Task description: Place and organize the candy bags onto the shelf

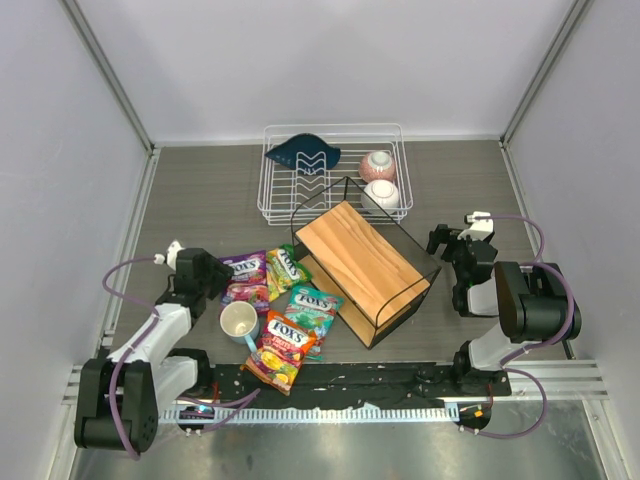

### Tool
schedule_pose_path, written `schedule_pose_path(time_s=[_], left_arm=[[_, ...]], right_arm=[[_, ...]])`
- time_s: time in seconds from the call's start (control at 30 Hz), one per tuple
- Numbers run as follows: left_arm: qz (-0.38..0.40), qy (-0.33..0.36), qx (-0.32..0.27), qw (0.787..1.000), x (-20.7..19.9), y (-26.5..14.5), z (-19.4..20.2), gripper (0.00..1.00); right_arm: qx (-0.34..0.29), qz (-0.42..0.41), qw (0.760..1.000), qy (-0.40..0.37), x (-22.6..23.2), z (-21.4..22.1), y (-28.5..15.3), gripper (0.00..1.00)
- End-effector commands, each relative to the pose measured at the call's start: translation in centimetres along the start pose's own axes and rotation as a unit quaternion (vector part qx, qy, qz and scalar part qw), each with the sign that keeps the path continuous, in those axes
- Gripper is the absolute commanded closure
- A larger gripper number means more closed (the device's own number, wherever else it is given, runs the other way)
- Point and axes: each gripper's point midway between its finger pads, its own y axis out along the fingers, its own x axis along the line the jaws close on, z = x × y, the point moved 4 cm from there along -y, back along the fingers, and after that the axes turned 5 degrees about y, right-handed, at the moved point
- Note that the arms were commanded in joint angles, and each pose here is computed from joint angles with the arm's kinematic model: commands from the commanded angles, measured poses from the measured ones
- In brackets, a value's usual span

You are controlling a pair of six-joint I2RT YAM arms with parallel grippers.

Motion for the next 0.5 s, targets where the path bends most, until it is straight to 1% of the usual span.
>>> schedule_pose_path(time_s=[0.0,0.03,0.07,0.13,0.17,0.23,0.27,0.47], left_arm=[[0.016,-0.004,-0.015,1.000,-0.50,-0.40,-0.53,0.58],[0.016,-0.003,-0.016,1.000,-0.54,-0.48,-0.58,0.63],[0.015,-0.004,-0.017,1.000,-0.51,-0.54,-0.65,0.73],[0.012,-0.002,-0.020,1.000,-0.43,-0.69,-0.75,0.81],[0.012,-0.001,-0.020,1.000,-0.51,-0.75,-0.80,0.88],[0.010,-0.001,-0.023,1.000,-0.46,-0.84,-0.98,0.98],[0.010,0.000,-0.023,1.000,-0.47,-0.88,-0.97,1.00],[0.016,0.000,-0.026,1.000,-0.89,-1.30,-1.35,1.00]], right_arm=[[-0.042,-0.009,0.999,-0.010,0.52,-2.30,0.52,0.00],[-0.042,-0.008,0.999,-0.010,0.50,-2.30,0.52,0.00],[-0.042,-0.009,0.999,-0.010,0.52,-2.30,0.52,0.00],[-0.042,-0.009,0.999,-0.009,0.53,-2.30,0.52,0.00],[-0.042,-0.009,0.999,-0.010,0.52,-2.30,0.52,0.00],[-0.041,-0.009,0.999,-0.010,0.51,-2.24,0.49,0.00],[-0.042,-0.008,0.999,-0.010,0.50,-2.30,0.52,0.00],[-0.041,-0.009,0.999,-0.010,0.51,-2.25,0.52,0.00]])
